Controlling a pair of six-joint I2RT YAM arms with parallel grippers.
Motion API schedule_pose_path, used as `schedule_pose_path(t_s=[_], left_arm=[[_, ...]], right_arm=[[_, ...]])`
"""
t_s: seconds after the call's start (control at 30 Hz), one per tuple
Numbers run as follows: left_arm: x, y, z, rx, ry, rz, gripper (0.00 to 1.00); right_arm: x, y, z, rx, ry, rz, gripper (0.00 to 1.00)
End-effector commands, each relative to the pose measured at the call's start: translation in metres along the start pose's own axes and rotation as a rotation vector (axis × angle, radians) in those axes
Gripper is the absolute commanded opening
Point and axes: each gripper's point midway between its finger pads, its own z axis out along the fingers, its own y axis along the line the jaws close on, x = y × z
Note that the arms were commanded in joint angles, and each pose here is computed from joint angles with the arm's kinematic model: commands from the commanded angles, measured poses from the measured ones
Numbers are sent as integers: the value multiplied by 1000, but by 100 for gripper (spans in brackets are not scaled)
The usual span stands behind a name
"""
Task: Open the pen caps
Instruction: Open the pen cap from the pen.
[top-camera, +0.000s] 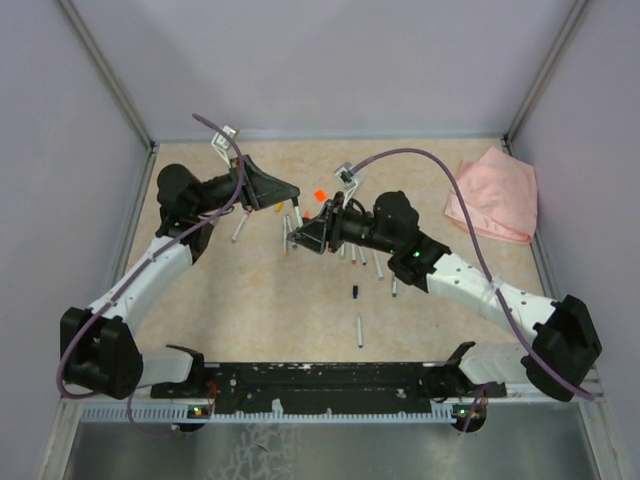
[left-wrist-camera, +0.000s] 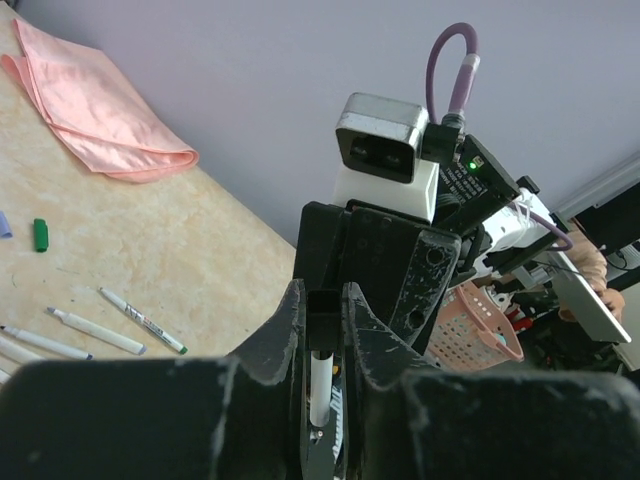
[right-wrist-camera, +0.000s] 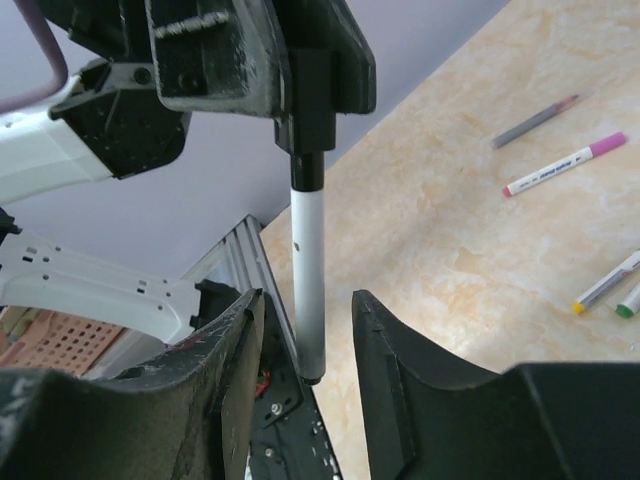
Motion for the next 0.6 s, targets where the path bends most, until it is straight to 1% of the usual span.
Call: schedule_pose_path(t_s=[0.0, 0.1, 0.13, 0.27, 0.3, 0.33, 0.37, 0.43, 0.57], left_arm=[[1, -6, 0, 41, -5, 24, 0], [2, -6, 0, 46, -6, 21, 0], [2, -6, 0, 47, -6, 20, 0], [3, -6, 0, 51, -6, 14, 0], [3, -7, 0, 51, -5, 11, 0], [3, -7, 0, 52, -6, 12, 0], [4, -6, 0, 52, -6, 10, 2], [4, -6, -1, 50, -5, 7, 16], [9, -1, 0, 44, 16, -6, 32]], right_arm=[[-45, 24, -11, -41, -159, -47, 41], [-48, 24, -11, -37, -168, -43, 39], [-48, 25, -10, -38, -167, -41, 36], [-45, 25, -4, -54, -137, -23, 9], [-43, 25, -2, -56, -129, -17, 3], [-43, 24, -1, -57, -125, -15, 0], [-43, 24, -1, -55, -124, -12, 0], [-43, 23, -1, -49, -126, -10, 0], [-44, 22, -2, -34, -128, -19, 0]])
